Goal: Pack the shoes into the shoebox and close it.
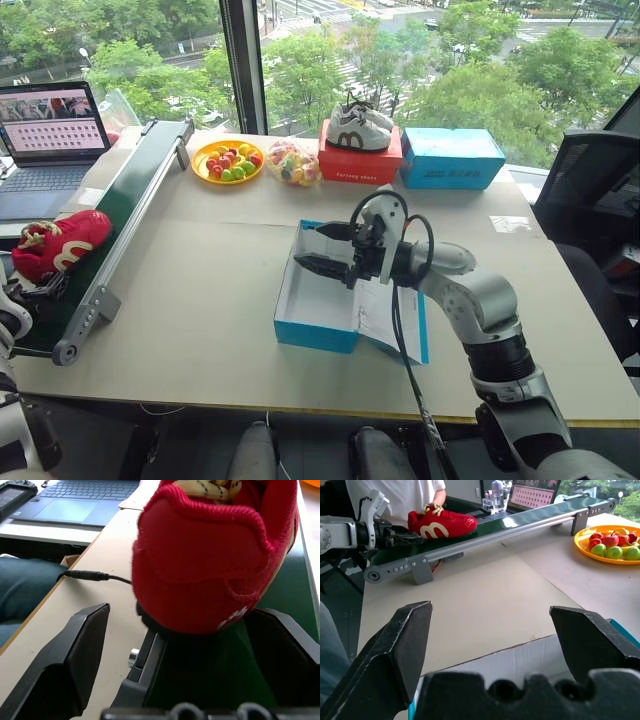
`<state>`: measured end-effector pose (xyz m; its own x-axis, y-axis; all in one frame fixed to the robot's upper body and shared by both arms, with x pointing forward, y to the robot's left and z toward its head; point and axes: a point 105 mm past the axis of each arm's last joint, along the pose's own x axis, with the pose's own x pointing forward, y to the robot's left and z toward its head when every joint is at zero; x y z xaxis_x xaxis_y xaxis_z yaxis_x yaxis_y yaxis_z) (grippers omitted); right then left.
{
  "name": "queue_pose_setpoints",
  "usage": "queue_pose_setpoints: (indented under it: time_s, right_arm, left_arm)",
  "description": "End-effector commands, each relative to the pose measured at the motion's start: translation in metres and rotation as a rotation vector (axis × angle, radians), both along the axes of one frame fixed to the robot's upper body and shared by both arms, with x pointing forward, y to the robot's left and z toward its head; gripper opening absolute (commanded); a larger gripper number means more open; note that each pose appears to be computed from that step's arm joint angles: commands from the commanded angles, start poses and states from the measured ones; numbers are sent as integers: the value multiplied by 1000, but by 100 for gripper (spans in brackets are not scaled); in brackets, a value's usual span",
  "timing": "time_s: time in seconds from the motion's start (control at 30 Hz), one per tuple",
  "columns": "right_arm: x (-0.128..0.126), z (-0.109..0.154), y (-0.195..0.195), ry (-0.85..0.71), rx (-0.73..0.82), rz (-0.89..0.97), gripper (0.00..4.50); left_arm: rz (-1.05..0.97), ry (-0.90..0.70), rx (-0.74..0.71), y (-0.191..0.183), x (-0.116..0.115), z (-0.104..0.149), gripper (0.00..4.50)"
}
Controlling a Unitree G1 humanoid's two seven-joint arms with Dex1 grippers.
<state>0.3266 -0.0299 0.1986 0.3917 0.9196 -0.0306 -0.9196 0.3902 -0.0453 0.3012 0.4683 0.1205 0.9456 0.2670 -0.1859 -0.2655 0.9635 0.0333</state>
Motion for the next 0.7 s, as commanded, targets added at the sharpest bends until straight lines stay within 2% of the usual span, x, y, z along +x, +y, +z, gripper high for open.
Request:
queue_pose_setpoints:
  time_s: [0.03, 0.1, 0.2, 0.27, 0.33, 0.5, 0.57, 0.63, 0.7]
  right_arm:
    - [-1, 21, -1, -70, 35, 6, 444]
    - [-1, 22, -3, -73, 32, -1, 444]
    - [0, 21, -4, -75, 28, -7, 450]
    - [0, 21, -5, -76, 27, -10, 450]
    - [0, 21, -5, -79, 25, -15, 450]
    - [1, 24, -10, -55, 70, -28, 450]
    - [3, 29, -15, -2, 150, -35, 450]
    - [11, 25, -21, 152, 247, -72, 450]
    - [14, 21, -24, 241, 286, -86, 450]
  left_arm:
    - [-16, -67, 36, 3, 2, 22, 450]
    - [-30, -63, 33, 1, 3, 21, 450]
    - [-72, -74, 22, -7, 8, 19, 374]
    - [-116, -79, 17, -15, 13, 18, 300]
    - [-150, -82, 14, -23, 19, 17, 262]
    - [-369, -169, -7, -77, 49, 36, 233]
    - [-486, -250, -29, -112, 60, 60, 233]
    - [-621, -367, -68, -168, 71, 96, 233]
    - [-685, -407, -85, -200, 70, 112, 233]
